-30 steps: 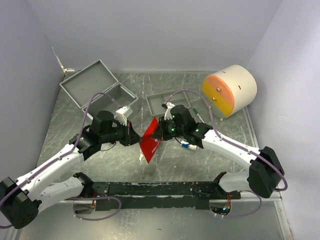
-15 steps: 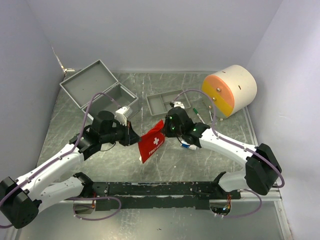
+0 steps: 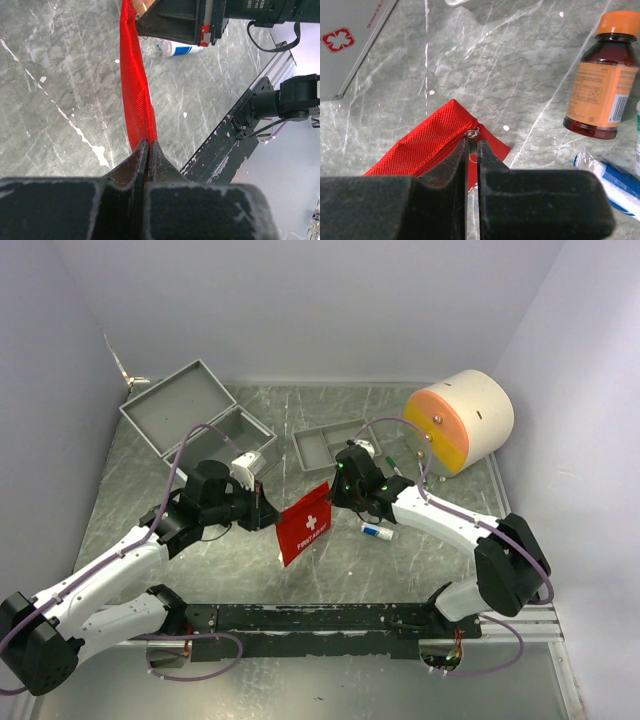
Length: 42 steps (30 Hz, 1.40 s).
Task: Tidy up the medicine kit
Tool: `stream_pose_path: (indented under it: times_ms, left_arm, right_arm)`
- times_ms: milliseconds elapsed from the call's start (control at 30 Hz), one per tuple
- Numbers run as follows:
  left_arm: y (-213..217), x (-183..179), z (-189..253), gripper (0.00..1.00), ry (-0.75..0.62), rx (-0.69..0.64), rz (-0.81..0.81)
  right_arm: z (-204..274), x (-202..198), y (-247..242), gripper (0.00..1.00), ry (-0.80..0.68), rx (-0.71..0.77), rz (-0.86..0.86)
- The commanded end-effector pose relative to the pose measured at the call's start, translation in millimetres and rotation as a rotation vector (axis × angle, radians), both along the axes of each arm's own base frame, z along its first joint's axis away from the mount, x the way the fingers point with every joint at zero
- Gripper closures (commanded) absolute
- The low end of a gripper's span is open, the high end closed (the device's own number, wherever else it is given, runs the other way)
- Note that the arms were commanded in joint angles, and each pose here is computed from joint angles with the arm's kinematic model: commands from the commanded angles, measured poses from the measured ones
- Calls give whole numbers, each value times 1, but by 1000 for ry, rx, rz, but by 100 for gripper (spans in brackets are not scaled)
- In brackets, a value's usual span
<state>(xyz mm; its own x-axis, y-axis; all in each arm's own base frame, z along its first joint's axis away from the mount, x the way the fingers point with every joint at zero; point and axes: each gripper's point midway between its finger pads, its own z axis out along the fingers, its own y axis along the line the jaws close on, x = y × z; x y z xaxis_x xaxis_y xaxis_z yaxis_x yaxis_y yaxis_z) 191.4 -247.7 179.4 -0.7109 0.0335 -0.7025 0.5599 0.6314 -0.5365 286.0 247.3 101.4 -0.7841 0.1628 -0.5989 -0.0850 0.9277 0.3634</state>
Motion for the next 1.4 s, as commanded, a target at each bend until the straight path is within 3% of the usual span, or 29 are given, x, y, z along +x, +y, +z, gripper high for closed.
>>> stream_pose_path:
  times_ms: [0, 233, 500, 600, 700, 800, 1067, 1367]
  left_arm:
    - [-2, -9, 24, 93, -16, -33, -48]
    - [-2, -10, 27, 93, -28, -33, -59]
    - [-4, -11, 23, 93, -16, -39, -70]
    - [-6, -10, 24, 93, -20, -39, -80]
    - [-10, -9, 26, 93, -24, -43, -99]
    - [-15, -10, 31, 93, -35, -53, -134]
    - [-23, -12, 60, 93, -192, -56, -293]
    - [-24, -20, 89, 93, -394, -21, -474]
  right_arm:
    - [-24, 22, -72, 100, 16, -206, -218]
    - [-10, 24, -43, 100, 5, -134, 59]
    - [-29, 19, -70, 99, 161, -163, -26]
    - [-11, 22, -56, 83, 102, -97, 39]
    - [12, 20, -43, 60, 21, -46, 156]
    - [44, 20, -40, 45, -121, -14, 234]
    - [144, -13, 4, 36, -606, 166, 690]
    - [172, -50, 32, 31, -932, 217, 1112]
